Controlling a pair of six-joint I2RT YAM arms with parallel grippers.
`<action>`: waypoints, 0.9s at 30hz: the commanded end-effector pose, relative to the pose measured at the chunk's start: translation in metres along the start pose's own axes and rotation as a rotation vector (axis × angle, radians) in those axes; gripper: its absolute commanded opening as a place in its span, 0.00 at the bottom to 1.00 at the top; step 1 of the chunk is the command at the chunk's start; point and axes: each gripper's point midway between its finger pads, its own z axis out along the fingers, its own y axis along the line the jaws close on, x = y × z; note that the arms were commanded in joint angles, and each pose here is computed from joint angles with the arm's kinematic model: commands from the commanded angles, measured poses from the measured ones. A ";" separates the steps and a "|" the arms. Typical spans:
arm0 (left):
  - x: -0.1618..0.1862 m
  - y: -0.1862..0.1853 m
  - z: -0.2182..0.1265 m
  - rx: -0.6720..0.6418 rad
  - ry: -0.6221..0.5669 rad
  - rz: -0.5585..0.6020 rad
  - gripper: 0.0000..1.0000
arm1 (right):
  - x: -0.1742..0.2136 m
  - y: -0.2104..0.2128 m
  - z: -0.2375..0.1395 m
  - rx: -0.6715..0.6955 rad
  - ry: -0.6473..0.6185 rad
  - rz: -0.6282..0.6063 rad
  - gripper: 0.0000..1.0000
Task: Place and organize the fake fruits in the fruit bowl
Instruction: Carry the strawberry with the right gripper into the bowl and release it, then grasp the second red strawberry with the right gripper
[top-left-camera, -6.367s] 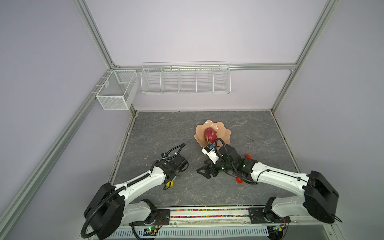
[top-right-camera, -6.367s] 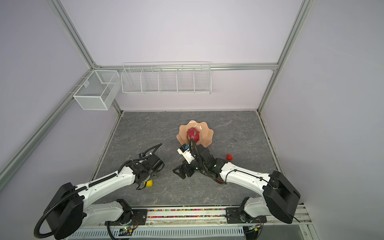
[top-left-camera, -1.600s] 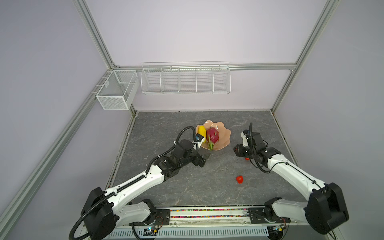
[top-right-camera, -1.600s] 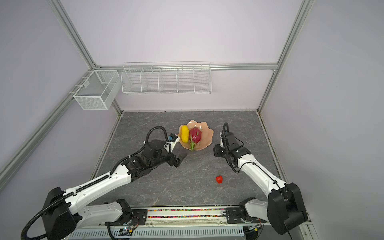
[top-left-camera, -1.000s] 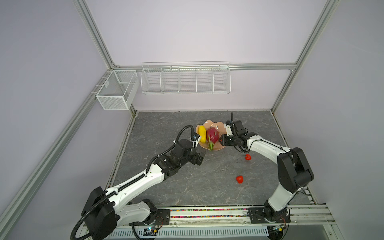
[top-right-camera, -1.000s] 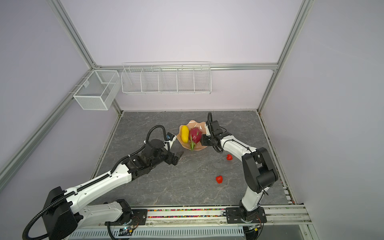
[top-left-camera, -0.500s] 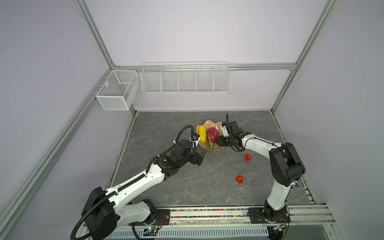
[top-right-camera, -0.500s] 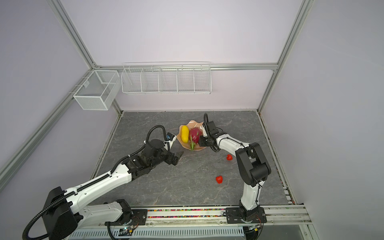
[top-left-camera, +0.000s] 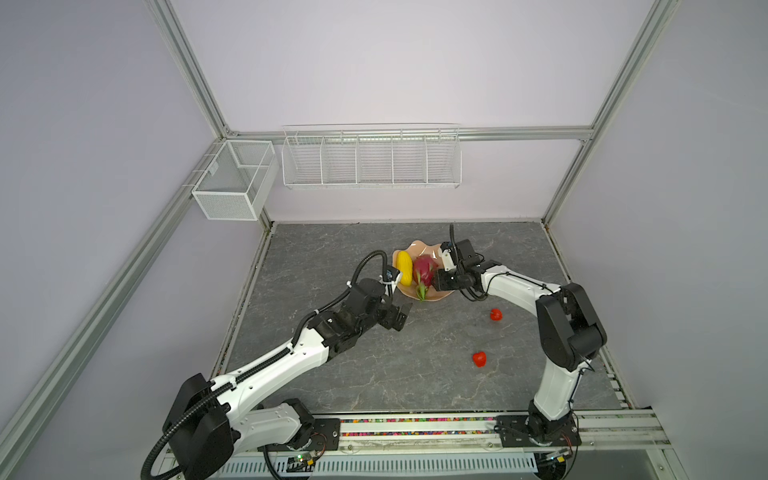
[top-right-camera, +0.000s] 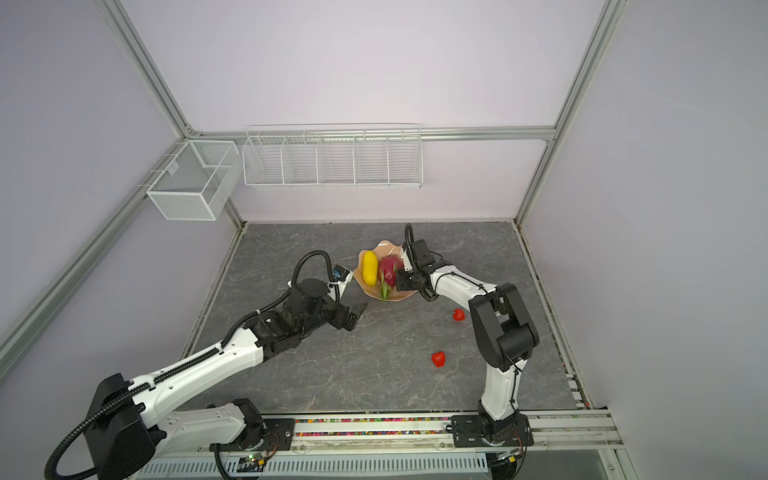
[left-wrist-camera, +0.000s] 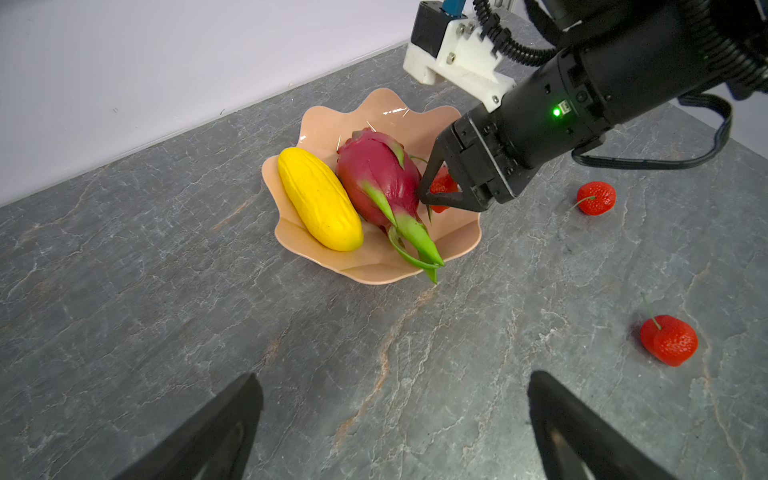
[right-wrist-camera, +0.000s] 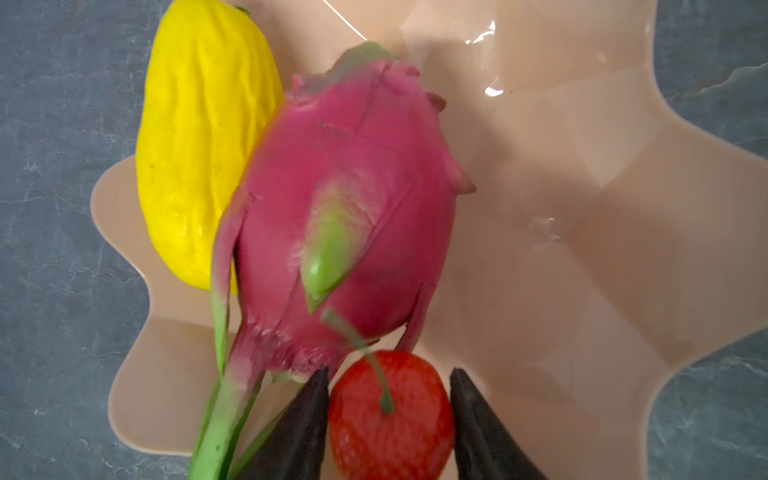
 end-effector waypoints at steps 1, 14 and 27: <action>0.000 0.000 0.000 0.003 0.002 -0.001 0.99 | 0.002 0.002 0.000 0.014 0.017 -0.030 0.53; -0.001 -0.006 -0.001 0.042 -0.001 -0.003 0.99 | -0.015 0.006 -0.041 0.042 -0.062 -0.077 0.60; 0.017 -0.079 -0.022 0.463 0.075 -0.023 0.99 | 0.110 -0.030 -0.124 0.150 -0.026 0.117 0.70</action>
